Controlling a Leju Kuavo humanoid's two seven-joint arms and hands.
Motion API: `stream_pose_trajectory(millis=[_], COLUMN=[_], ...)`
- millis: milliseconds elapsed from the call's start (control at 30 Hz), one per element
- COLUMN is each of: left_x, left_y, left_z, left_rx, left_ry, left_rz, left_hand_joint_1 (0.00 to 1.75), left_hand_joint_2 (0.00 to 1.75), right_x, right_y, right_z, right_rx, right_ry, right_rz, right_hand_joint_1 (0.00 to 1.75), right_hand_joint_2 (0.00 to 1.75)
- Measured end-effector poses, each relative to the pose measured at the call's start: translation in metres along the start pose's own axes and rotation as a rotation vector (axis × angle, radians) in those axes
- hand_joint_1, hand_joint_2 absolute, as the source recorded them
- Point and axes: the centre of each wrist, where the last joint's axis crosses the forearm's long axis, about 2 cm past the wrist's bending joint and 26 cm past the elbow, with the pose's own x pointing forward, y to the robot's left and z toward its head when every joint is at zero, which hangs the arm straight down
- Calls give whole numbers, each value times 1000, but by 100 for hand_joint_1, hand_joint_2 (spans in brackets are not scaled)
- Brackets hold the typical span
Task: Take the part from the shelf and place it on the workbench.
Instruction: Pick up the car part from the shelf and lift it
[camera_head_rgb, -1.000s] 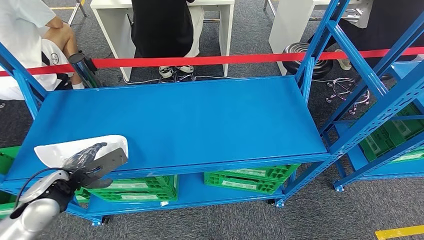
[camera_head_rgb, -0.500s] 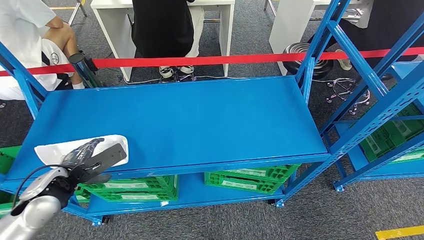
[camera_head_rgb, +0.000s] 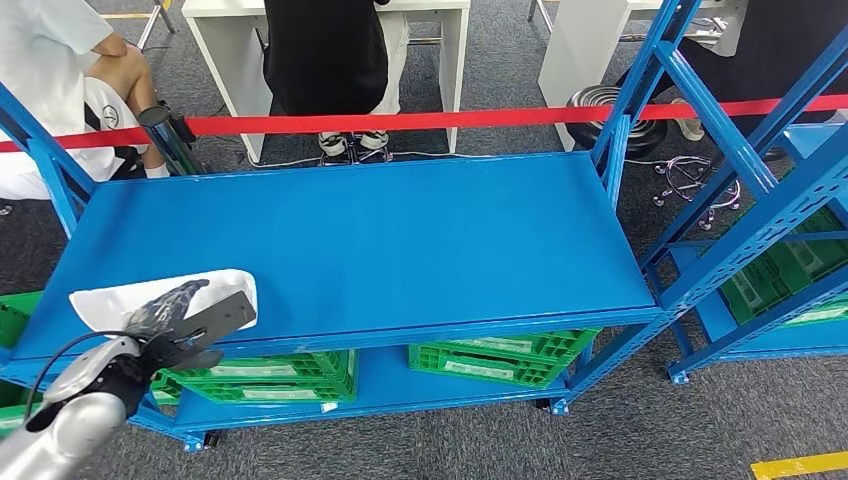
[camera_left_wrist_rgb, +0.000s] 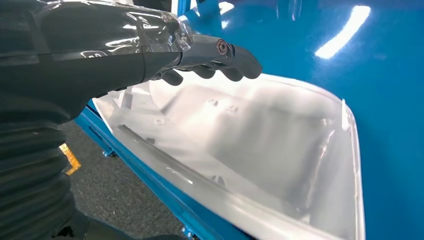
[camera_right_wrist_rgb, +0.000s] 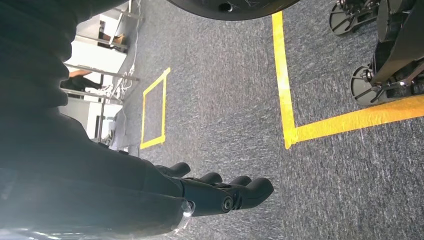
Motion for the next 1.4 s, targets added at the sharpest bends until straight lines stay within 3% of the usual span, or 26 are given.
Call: stream_pose_trajectory(millis=[667, 700, 800, 833, 1400], left_x=[3, 3, 3, 3, 6], left_y=[-11, -11, -12, -13, -8], left_z=[-3, -3, -4, -4, -7], left_rx=[-27, -28, -32, -33, -20], left_ry=[11, 11, 14, 15, 19], left_rz=[-20, -21, -26, -28, -61], left_hand_joint_1=[5, 30, 157, 175, 175], left_hand_joint_2=[175, 175, 175, 175, 175], right_x=[0, 0, 0, 0, 0], right_y=[0, 0, 0, 0, 0], right_z=[0, 0, 0, 0, 0], right_rx=[-1, -1, -1, -1, -1], right_ry=[0, 0, 0, 0, -7], right_rz=[6, 6, 6, 6, 6], right_hand_joint_1=[0, 0, 0, 0, 0], right_hand_joint_2=[175, 175, 175, 175, 175])
